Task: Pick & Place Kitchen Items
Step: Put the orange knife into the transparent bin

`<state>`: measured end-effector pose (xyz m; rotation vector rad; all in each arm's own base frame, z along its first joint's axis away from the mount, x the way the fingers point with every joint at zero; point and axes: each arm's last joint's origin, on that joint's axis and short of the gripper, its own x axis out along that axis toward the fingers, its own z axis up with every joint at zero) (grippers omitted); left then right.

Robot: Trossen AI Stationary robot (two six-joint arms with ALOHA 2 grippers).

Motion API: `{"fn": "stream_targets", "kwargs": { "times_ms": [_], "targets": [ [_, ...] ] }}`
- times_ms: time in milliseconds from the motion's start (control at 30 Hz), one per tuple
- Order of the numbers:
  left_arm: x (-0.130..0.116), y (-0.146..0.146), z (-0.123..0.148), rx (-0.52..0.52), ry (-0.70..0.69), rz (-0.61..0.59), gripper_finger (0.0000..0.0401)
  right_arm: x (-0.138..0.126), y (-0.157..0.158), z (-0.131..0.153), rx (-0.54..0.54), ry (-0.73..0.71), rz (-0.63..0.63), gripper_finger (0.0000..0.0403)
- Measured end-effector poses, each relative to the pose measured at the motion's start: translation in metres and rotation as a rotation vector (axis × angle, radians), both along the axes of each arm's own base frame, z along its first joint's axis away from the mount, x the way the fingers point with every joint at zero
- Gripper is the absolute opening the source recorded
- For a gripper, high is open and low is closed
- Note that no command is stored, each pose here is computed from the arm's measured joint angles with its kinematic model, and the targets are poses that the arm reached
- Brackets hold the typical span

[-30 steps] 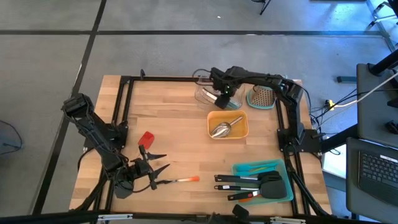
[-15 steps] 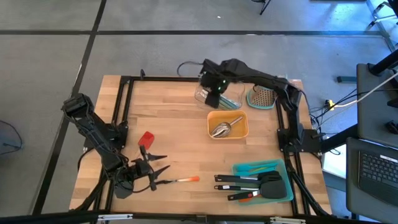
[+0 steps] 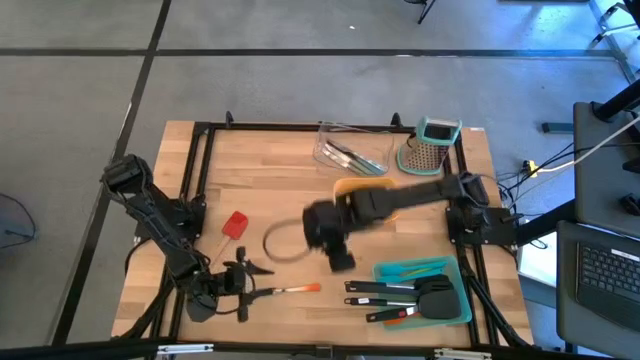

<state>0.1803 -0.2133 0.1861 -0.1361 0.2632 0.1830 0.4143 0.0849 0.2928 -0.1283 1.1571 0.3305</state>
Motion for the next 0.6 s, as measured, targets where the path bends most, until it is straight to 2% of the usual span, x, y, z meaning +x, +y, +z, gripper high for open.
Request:
{"fn": "stream_targets", "kwargs": {
  "times_ms": [133, 267, 400, 600],
  "targets": [
    [0.005, -0.01, -0.025, -0.061, 0.065, -0.058, 0.0185, -0.001, 0.048, -0.009, -0.019, -0.116, 0.006, 0.014],
    [0.013, -0.023, -0.055, -0.092, 0.138, -0.063, 0.0185, -0.005, 0.076, -0.029, -0.071, -0.19, -0.046, 0.014],
    [0.023, -0.039, -0.074, -0.093, 0.189, -0.077, 0.0185, -0.008, 0.089, -0.058, -0.049, -0.221, -0.091, 0.014],
    [0.033, -0.055, -0.085, -0.046, 0.251, -0.092, 0.0185, -0.008, 0.093, -0.096, 0.038, -0.358, -0.118, 0.014]
  ]
}}
